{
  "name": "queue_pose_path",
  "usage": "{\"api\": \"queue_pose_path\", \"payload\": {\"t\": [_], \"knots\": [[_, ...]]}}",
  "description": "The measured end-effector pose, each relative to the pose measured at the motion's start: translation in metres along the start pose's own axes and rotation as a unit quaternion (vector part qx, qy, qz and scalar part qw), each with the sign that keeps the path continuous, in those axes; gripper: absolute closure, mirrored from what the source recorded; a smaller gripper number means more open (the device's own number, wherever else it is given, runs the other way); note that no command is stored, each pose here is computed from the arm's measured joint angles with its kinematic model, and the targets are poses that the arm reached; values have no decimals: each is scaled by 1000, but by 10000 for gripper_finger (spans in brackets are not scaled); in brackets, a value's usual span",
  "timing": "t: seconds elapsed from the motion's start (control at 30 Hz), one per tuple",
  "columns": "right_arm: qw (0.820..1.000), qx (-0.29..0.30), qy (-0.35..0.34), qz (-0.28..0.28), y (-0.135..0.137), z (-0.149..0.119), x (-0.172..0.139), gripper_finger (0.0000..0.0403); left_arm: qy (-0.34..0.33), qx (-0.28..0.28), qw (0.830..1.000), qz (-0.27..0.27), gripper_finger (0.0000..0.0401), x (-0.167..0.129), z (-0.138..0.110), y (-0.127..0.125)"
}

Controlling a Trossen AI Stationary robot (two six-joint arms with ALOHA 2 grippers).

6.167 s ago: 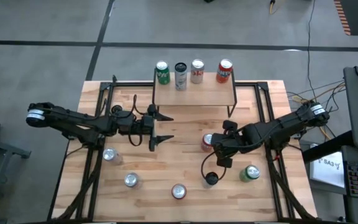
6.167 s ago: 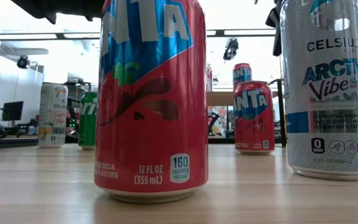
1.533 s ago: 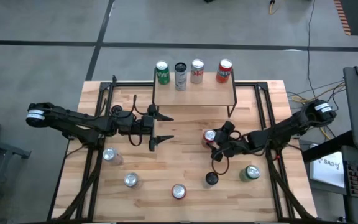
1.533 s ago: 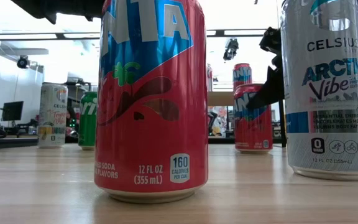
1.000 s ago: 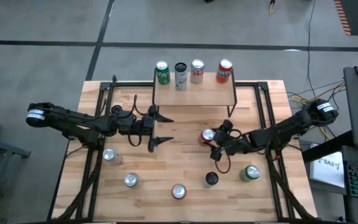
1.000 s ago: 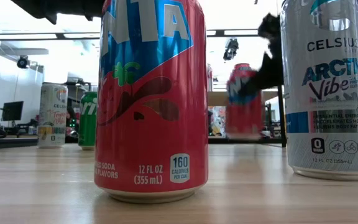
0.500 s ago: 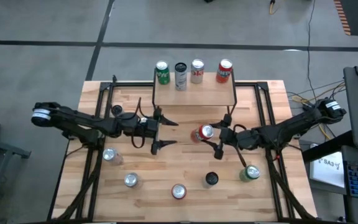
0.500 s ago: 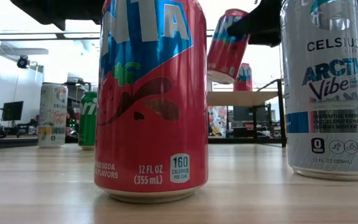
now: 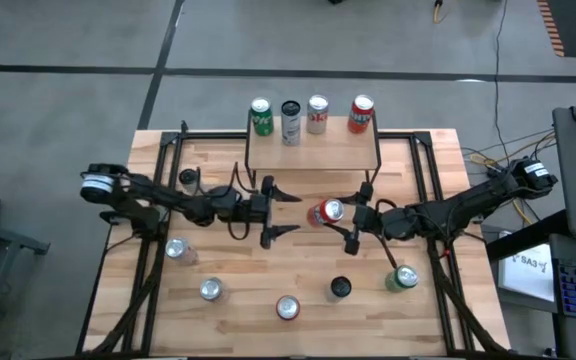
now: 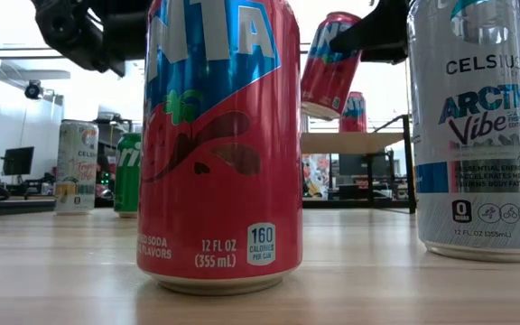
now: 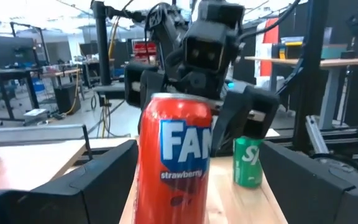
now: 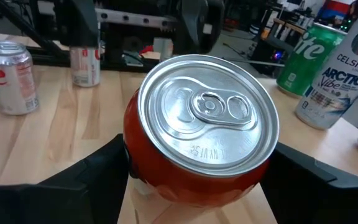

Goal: Place canned beverage on shelf
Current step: Put the top orange soda can on the shelf aligned with the other orange soda can

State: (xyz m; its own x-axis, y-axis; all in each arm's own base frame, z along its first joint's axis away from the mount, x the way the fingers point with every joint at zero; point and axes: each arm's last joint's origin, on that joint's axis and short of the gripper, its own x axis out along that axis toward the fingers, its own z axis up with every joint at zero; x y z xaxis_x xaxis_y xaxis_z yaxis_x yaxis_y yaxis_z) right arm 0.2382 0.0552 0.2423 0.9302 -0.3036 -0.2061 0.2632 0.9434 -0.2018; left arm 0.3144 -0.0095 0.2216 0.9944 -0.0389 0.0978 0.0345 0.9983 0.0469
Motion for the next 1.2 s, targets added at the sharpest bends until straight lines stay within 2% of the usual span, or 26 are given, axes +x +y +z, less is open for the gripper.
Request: {"api": "queue_pose_path", "payload": {"t": [0.3, 0.6, 0.87, 1.07, 1.2], "knots": [[1000, -1, -2, 1, 0, 0, 0, 113, 67, 10, 998, -2, 78, 33, -16, 1], [1000, -3, 2, 2, 0, 0, 0, 112, 123, 7, 992, 13, 78, 47, -22, 13], [1000, -9, 2, 0, 0, 0, 0, 112, 132, -5, 991, 16, 78, 60, -32, 16], [1000, -12, 3, 1, 0, 0, 0, 112, 132, -4, 991, -2, 79, 70, -34, 15], [1000, -14, 2, 1, 0, 0, 0, 112, 132, 7, 991, 0, 94, 69, -35, 15]]}}
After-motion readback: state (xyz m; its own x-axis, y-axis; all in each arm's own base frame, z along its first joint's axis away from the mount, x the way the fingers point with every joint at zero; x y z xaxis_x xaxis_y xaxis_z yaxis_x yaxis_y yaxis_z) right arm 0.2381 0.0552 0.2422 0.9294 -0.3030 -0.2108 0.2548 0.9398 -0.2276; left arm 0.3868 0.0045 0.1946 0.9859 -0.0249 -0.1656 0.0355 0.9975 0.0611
